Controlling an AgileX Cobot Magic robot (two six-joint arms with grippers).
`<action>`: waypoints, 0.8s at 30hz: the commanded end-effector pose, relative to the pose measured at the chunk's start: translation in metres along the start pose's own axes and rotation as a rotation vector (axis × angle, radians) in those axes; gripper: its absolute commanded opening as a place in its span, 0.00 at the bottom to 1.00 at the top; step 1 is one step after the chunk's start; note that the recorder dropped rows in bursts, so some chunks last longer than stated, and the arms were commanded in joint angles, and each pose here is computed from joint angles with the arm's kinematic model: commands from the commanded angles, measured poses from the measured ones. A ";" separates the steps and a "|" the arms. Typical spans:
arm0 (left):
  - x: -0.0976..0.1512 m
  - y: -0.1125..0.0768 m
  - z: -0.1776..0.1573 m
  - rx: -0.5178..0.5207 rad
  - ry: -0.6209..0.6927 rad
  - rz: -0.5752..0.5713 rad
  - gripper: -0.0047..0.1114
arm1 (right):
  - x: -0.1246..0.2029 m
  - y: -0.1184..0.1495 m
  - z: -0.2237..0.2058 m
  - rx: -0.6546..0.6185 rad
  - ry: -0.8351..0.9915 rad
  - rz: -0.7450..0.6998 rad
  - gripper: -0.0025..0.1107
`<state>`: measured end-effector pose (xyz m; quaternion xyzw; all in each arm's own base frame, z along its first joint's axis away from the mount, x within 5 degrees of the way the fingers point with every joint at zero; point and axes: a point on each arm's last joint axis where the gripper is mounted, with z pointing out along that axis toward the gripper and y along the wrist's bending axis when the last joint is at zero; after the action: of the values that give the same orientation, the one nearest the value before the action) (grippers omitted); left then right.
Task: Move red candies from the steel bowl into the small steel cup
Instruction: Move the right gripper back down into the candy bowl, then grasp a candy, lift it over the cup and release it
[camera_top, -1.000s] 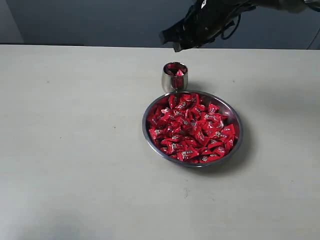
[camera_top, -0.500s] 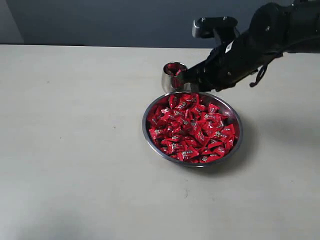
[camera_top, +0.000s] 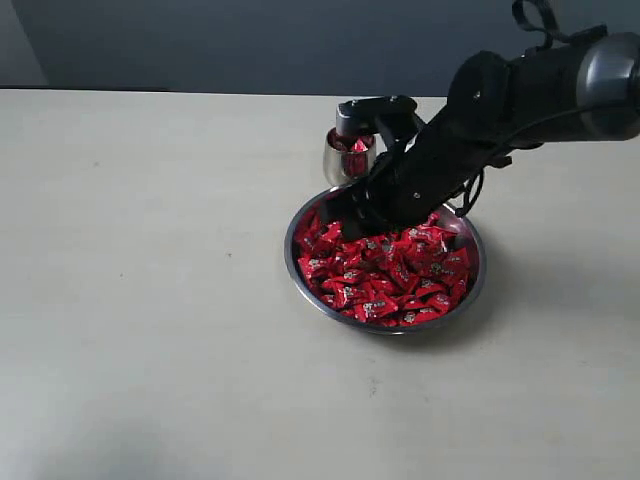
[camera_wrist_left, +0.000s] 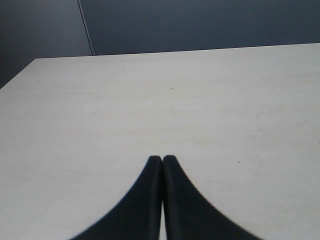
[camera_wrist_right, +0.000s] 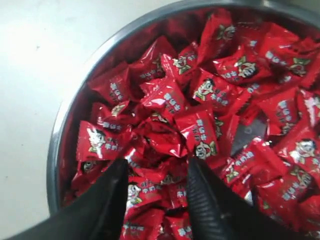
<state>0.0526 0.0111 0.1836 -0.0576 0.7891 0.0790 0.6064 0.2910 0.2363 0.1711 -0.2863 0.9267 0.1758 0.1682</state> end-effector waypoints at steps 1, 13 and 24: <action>0.001 0.000 0.000 0.005 -0.008 0.002 0.04 | -0.007 0.003 0.015 -0.021 0.031 -0.009 0.36; 0.001 0.000 0.000 0.005 -0.008 0.002 0.04 | 0.001 -0.003 0.037 -0.006 0.112 -0.028 0.20; 0.001 0.000 0.000 0.005 -0.008 0.002 0.04 | -0.005 0.000 0.024 -0.005 0.071 -0.039 0.01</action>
<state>0.0526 0.0111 0.1836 -0.0576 0.7891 0.0790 0.6064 0.2985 0.2485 0.1389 -0.3026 0.9318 0.1630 0.1168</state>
